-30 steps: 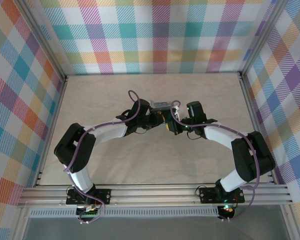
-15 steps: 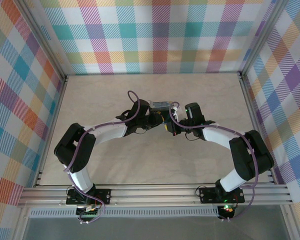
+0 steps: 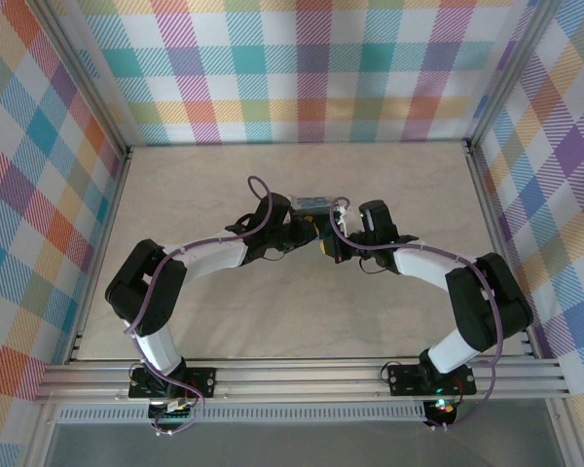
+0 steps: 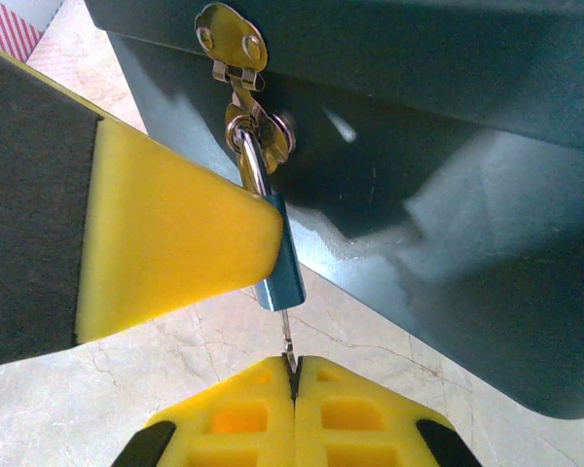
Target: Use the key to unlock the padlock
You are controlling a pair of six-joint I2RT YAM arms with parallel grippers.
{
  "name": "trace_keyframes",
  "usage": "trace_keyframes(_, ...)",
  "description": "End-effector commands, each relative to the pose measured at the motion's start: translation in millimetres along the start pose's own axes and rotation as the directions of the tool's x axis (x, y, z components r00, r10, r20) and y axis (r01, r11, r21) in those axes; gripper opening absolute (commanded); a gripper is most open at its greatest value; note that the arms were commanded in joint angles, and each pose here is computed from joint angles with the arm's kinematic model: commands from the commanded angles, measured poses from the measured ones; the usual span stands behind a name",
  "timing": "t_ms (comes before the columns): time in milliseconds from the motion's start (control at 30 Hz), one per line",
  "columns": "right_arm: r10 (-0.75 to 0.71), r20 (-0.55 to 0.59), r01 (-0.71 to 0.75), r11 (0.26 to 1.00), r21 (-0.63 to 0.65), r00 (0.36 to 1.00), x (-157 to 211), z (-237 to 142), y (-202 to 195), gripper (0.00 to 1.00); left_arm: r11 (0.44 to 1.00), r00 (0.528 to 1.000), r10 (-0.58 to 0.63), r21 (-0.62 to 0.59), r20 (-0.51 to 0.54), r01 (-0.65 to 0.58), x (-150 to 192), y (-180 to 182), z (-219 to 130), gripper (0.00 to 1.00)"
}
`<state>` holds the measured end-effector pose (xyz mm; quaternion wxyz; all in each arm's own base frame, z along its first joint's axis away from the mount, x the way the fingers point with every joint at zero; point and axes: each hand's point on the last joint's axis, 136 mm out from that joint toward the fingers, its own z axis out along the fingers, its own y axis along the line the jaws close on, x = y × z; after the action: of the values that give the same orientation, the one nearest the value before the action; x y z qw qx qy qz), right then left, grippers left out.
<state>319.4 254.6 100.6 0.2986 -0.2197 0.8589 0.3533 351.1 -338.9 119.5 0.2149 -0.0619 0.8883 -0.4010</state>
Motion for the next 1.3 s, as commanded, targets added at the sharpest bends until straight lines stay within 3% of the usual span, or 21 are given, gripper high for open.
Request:
trace_keyframes(0, -0.160, 0.226, 0.193, 0.972, -0.133, 0.961, -72, -15, 55, 0.00, 0.998, 0.994, 0.017, 0.062, -0.111, -0.010, 32, -12, 8, 0.14)
trace_keyframes(300, -0.090, 0.127, 0.104, 0.989, -0.106, 0.988, -19, -11, 36, 0.00, 0.998, 0.995, 0.025, 0.054, -0.100, -0.019, 29, -14, 6, 0.14)
trace_keyframes(600, -0.052, 0.102, 0.063, 0.992, -0.107, 0.993, 3, -15, 35, 0.00, 0.998, 0.996, 0.029, 0.050, -0.087, -0.024, 24, -16, 7, 0.14)
trace_keyframes(767, -0.072, 0.138, 0.087, 0.990, -0.109, 0.988, -7, -17, 39, 0.00, 0.999, 0.995, 0.031, 0.047, -0.098, -0.026, 27, -14, 7, 0.14)
trace_keyframes(1267, -0.188, 0.301, 0.240, 0.960, -0.147, 0.935, -83, -15, 57, 0.00, 0.998, 0.992, 0.029, 0.059, -0.123, -0.022, 34, -16, 5, 0.14)
